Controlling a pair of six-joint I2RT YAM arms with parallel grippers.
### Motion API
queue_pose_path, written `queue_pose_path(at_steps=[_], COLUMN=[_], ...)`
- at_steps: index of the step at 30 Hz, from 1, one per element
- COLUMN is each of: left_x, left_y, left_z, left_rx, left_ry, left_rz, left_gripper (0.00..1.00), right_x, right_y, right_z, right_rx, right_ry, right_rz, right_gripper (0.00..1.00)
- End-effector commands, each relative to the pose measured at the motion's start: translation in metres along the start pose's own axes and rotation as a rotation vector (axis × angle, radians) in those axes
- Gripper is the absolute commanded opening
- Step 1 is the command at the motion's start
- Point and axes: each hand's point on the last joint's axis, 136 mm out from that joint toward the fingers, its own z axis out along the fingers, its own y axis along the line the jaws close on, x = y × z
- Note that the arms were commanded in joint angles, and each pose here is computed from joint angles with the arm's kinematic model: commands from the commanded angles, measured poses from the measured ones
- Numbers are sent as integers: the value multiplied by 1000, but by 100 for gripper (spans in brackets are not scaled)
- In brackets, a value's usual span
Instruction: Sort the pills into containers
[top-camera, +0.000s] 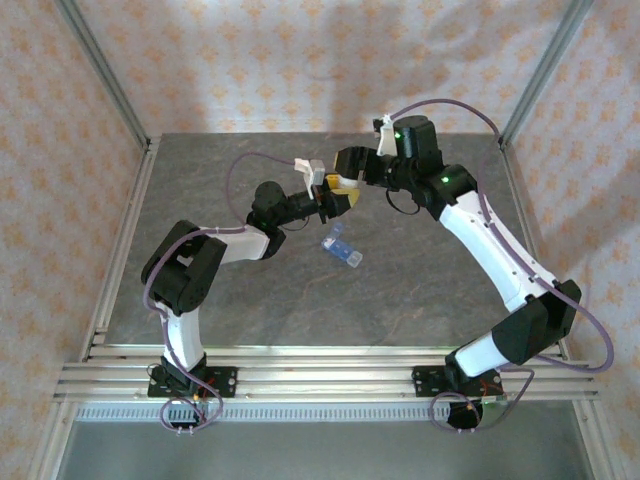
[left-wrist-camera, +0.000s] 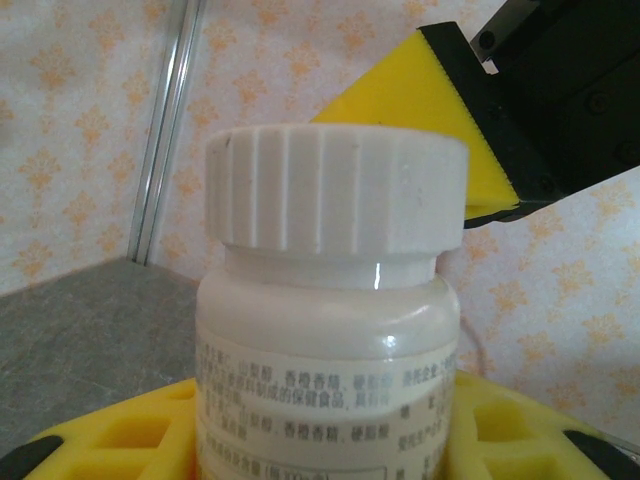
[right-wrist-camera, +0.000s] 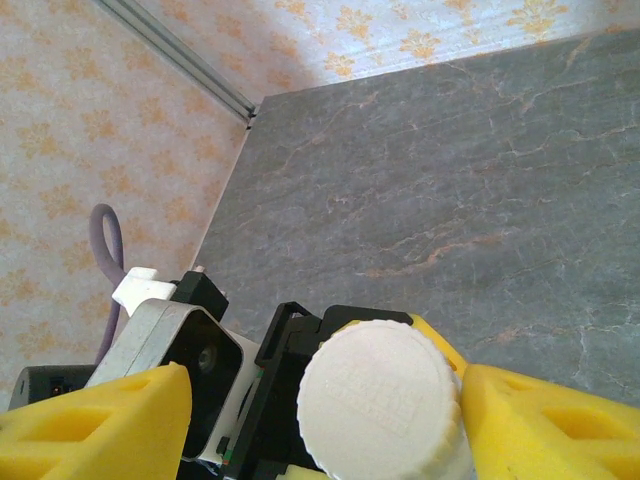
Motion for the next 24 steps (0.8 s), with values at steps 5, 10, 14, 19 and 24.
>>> queue_pose_path(at_steps=[5, 10, 14, 19, 24], left_x=[-19, -19, -19, -19, -19], left_y=[-5, -5, -5, -4, -4], left_z=[1, 1, 1, 2, 2], left_rx=[18, 18, 18, 17, 17], left_ry=[-46, -46, -47, -47, -48], left_rz=[50, 52, 55, 52, 52], left_gripper=[0, 0, 0, 0, 0], right_x=[-4, 0, 4, 8, 10], right_y=[23, 29, 36, 42, 48], right_z=[-12, -15, -16, -17, -17], right_rx=[-52, -70, -91, -108, -129], right_ry=[-27, -23, -19, -18, -19], right_rz=[-18, -13, -9, -4, 4], right_gripper=[71, 71, 70, 70, 70])
